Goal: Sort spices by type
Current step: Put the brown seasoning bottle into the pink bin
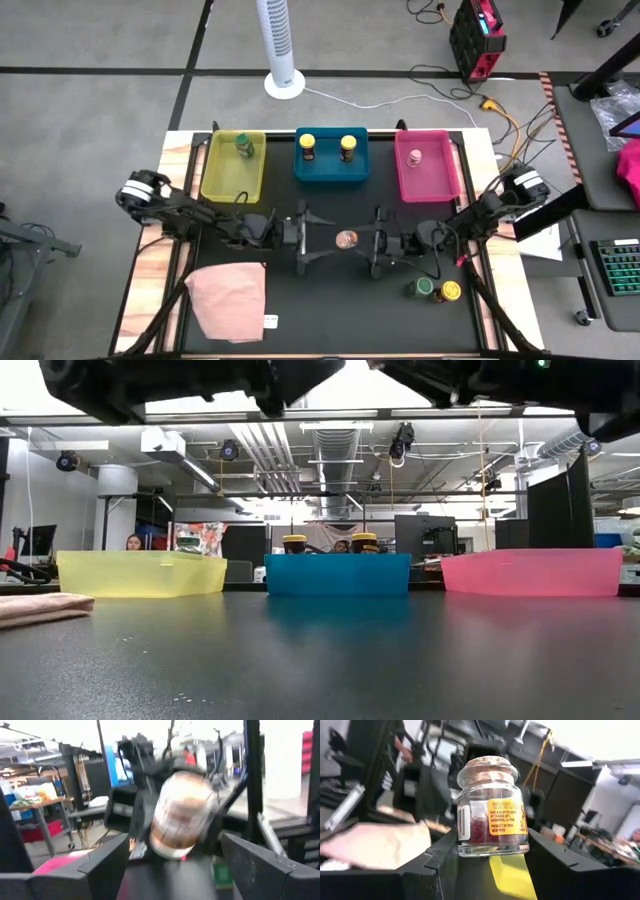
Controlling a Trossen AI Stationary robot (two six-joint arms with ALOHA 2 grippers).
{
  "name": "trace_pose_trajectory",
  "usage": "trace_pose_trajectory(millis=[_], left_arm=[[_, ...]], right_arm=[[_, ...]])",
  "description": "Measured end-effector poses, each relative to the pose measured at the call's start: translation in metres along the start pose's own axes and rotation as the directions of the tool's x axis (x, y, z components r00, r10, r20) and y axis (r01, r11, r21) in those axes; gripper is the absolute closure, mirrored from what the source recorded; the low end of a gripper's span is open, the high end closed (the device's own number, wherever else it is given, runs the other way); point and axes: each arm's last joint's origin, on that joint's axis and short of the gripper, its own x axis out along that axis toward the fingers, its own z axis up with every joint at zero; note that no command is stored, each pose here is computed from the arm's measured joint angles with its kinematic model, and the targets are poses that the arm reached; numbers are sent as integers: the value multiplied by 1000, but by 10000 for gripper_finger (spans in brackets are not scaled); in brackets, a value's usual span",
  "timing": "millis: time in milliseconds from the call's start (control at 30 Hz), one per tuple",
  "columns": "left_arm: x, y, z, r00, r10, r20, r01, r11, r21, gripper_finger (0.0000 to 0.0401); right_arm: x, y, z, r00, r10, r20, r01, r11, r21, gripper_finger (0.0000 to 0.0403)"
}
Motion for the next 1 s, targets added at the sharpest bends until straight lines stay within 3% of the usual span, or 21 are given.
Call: trace_pose_trajectory(millis=[467,600,833,1000], left_arm=[[28,-3,-3,996,-60,59,59,998,9,109],[29,-4,-4,996,-67,51,66,998,23,136],[28,-3,-1,996,-64,57,62,998,32,229],[28,-2,-3,999,-16,28,15,1000,28,230]], right_arm=[[11,7,-3,998,45,54,-45,999,0,219],[13,8,-3,997,50,56,-50,999,0,217],[13,8,-5,998,47,51,-48,999,24,198],[13,7,-8,1000,13,-2,-13,999,51,189]])
